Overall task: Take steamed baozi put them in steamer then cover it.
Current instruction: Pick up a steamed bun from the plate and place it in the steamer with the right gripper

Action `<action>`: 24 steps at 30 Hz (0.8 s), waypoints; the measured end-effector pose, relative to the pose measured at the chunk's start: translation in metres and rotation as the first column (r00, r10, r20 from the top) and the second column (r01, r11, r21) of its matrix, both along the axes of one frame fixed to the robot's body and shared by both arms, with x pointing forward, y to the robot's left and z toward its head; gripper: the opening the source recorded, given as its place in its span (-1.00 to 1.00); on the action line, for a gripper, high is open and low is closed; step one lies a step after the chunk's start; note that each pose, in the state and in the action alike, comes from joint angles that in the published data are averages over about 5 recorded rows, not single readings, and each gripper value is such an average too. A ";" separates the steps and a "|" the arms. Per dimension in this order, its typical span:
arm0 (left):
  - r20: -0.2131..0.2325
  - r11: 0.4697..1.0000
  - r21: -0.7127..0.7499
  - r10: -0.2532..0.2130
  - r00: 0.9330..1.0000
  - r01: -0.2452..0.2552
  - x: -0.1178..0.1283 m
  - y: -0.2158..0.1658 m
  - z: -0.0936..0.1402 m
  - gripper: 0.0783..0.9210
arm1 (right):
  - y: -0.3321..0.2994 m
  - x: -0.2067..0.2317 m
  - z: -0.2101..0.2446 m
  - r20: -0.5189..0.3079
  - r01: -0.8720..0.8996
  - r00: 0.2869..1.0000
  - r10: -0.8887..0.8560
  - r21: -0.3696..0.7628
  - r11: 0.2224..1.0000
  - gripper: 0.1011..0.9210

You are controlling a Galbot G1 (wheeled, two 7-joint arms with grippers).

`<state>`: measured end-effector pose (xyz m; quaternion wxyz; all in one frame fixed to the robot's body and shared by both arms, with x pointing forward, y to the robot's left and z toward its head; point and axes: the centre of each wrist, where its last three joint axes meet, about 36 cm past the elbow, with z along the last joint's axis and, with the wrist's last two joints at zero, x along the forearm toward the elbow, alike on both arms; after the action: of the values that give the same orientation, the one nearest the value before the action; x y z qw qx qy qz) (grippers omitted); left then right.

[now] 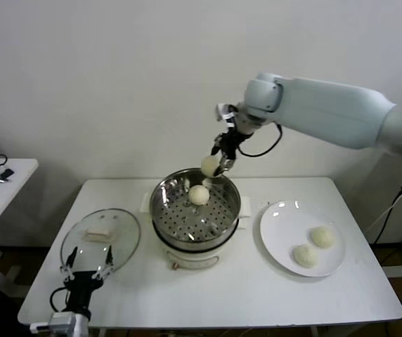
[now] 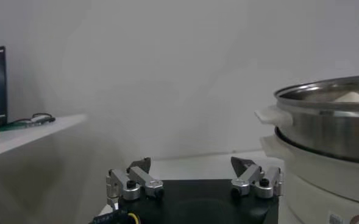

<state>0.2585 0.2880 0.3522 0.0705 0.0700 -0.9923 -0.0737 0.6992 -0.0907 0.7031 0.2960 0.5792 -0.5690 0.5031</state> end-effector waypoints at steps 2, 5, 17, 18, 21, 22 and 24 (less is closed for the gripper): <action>0.001 1.000 0.003 0.001 1.000 -0.001 -0.001 0.002 0.001 0.77 | 0.016 -0.002 -0.011 -0.011 -0.018 1.000 0.018 -0.004 1.000 0.37; -0.001 1.000 0.007 0.003 1.000 -0.003 -0.003 0.004 0.002 0.77 | 0.039 -0.007 -0.029 -0.030 -0.043 0.999 0.043 -0.011 0.999 0.38; -0.007 1.000 0.017 0.010 1.000 -0.010 -0.008 0.013 0.003 0.77 | 0.079 -0.020 -0.096 -0.096 -0.095 0.991 0.090 -0.049 0.994 0.39; -0.006 1.000 0.017 0.010 1.000 -0.010 -0.008 0.014 0.003 0.77 | 0.080 -0.020 -0.100 -0.098 -0.095 0.991 0.090 -0.052 0.994 0.39; -0.006 1.000 0.018 0.010 1.000 -0.010 -0.008 0.015 0.003 0.77 | 0.082 -0.021 -0.109 -0.103 -0.096 0.991 0.089 -0.057 0.994 0.39; -0.006 1.000 0.018 0.010 1.000 -0.010 -0.008 0.015 0.003 0.77 | 0.082 -0.021 -0.112 -0.104 -0.096 0.991 0.089 -0.058 0.994 0.39; -0.007 1.000 0.019 0.009 1.000 -0.009 -0.007 0.016 0.003 0.77 | 0.084 -0.021 -0.116 -0.105 -0.096 0.990 0.089 -0.060 0.994 0.44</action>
<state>0.2511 0.3035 0.3552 0.0737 0.0750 -0.9910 -0.0828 0.6777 -0.0069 0.5869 0.3197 0.6202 -0.5090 0.5041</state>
